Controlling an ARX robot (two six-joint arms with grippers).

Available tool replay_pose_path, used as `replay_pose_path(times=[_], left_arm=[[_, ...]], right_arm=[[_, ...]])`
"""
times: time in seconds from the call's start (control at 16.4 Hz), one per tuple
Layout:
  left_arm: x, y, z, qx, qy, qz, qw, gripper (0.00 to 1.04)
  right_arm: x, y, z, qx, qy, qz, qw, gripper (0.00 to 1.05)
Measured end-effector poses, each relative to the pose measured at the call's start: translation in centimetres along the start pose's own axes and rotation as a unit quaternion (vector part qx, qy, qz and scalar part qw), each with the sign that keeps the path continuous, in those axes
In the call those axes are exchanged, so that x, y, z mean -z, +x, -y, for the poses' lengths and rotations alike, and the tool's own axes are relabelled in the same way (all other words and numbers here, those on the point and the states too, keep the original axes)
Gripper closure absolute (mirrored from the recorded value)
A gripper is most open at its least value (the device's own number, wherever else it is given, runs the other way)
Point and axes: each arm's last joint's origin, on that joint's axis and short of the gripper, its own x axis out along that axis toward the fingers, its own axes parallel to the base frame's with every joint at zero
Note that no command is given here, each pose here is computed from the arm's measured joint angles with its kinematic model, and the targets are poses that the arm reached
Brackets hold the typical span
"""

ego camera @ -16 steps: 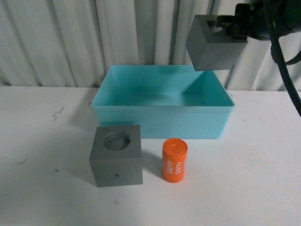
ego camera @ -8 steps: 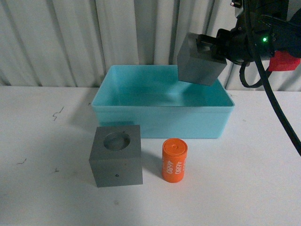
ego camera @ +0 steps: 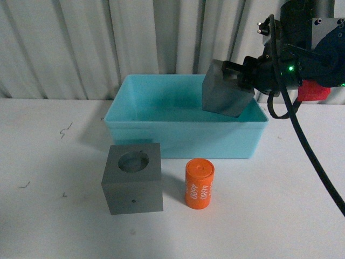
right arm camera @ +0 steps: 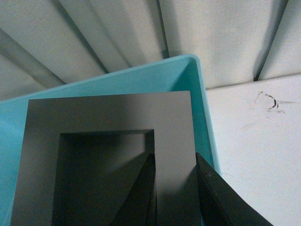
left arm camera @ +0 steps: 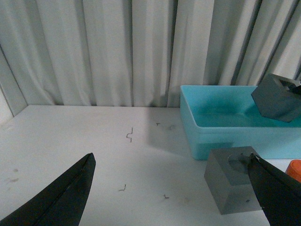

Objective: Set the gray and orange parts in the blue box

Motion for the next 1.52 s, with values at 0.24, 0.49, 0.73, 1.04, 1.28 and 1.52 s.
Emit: replay_pose_path(times=[0.24, 0.49, 0.73, 1.04, 1.28, 1.52], left_arm=[[0.0, 0.0, 0.0, 0.000, 0.000, 0.000, 1.000, 0.07], [0.0, 0.0, 0.0, 0.000, 0.000, 0.000, 1.000, 0.07], [0.0, 0.0, 0.0, 0.000, 0.000, 0.000, 1.000, 0.07], [0.0, 0.0, 0.0, 0.001, 0.000, 0.000, 1.000, 0.07], [0.0, 0.0, 0.0, 0.000, 0.000, 0.000, 1.000, 0.07], [0.0, 0.0, 0.0, 0.000, 0.000, 0.000, 1.000, 0.07]], right_arm=[[-0.7, 0.1, -0.7, -0.013, -0.004, -0.003, 1.000, 0.75], [-3.6, -8.3, -0.1, 0.001, -0.078, 0.110, 0.991, 0.07], [-2.7, -20.6, 3.8, 0.046, -0.099, 0.139, 0.984, 0.06], [7.5, -27.7, 9.3, 0.152, -0.036, 0.013, 0.988, 0.06], [7.9, -27.8, 8.9, 0.075, -0.095, 0.146, 0.982, 0.26], [9.4, -29.3, 8.4, 0.061, -0.118, 0.172, 0.976, 0.41]])
